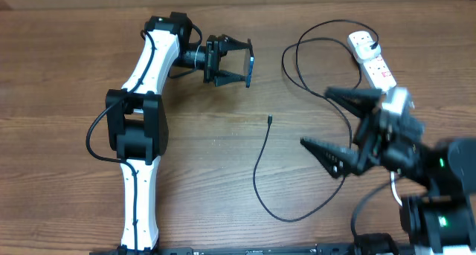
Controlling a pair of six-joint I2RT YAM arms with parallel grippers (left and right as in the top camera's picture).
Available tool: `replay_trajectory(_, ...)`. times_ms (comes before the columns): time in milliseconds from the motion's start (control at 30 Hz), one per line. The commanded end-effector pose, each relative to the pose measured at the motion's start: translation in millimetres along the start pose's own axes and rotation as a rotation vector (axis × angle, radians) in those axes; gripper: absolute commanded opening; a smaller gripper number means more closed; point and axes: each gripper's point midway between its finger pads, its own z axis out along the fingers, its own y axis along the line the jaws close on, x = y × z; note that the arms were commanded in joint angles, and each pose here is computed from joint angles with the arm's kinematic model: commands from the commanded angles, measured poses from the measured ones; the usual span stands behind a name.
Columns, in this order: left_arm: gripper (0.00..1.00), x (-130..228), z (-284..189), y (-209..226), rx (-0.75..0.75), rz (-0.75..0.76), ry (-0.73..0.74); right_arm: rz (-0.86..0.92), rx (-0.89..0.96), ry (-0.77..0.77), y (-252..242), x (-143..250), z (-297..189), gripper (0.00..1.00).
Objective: Plug charger to phone and switch on socket
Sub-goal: 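Move the right gripper toward the phone held by the left gripper, then grasp the phone's lower end with the right gripper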
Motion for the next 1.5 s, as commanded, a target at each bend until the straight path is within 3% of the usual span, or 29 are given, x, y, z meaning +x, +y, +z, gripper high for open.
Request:
replay_trajectory(0,0.66,6,-2,-13,0.05,0.022,0.032,0.354,-0.006,0.065,-25,12,16,1.0)
replay_trajectory(100,0.66,6,-1,-13,0.049,0.027,0.033,0.474,0.157,0.151,-65,38,33,0.99)
replay_trajectory(233,0.66,4,-1,-10,0.034,0.034,0.021,0.495,0.645,0.386,-119,86,35,0.99)
replay_trajectory(333,0.66,1,-1,-7,0.012,0.033,0.005,0.505,0.901,0.486,-134,99,36,1.0)
replay_trajectory(400,0.66,1,-1,-6,0.01,0.033,0.004,0.49,0.967,0.518,-139,103,48,1.0)
replay_trajectory(633,0.66,1,-1,-6,0.007,0.033,0.003,0.503,0.689,0.475,-121,113,135,0.96)
replay_trajectory(900,0.66,-1,0,-3,-0.009,0.032,-0.007,0.455,0.917,0.471,-133,145,143,0.87)
replay_trajectory(1167,0.65,2,9,-1,-0.021,0.033,0.007,0.402,1.102,0.469,-160,174,140,0.86)
replay_trajectory(1467,0.66,-1,9,3,-0.047,0.034,-0.01,0.385,1.124,0.432,-166,169,141,0.58)
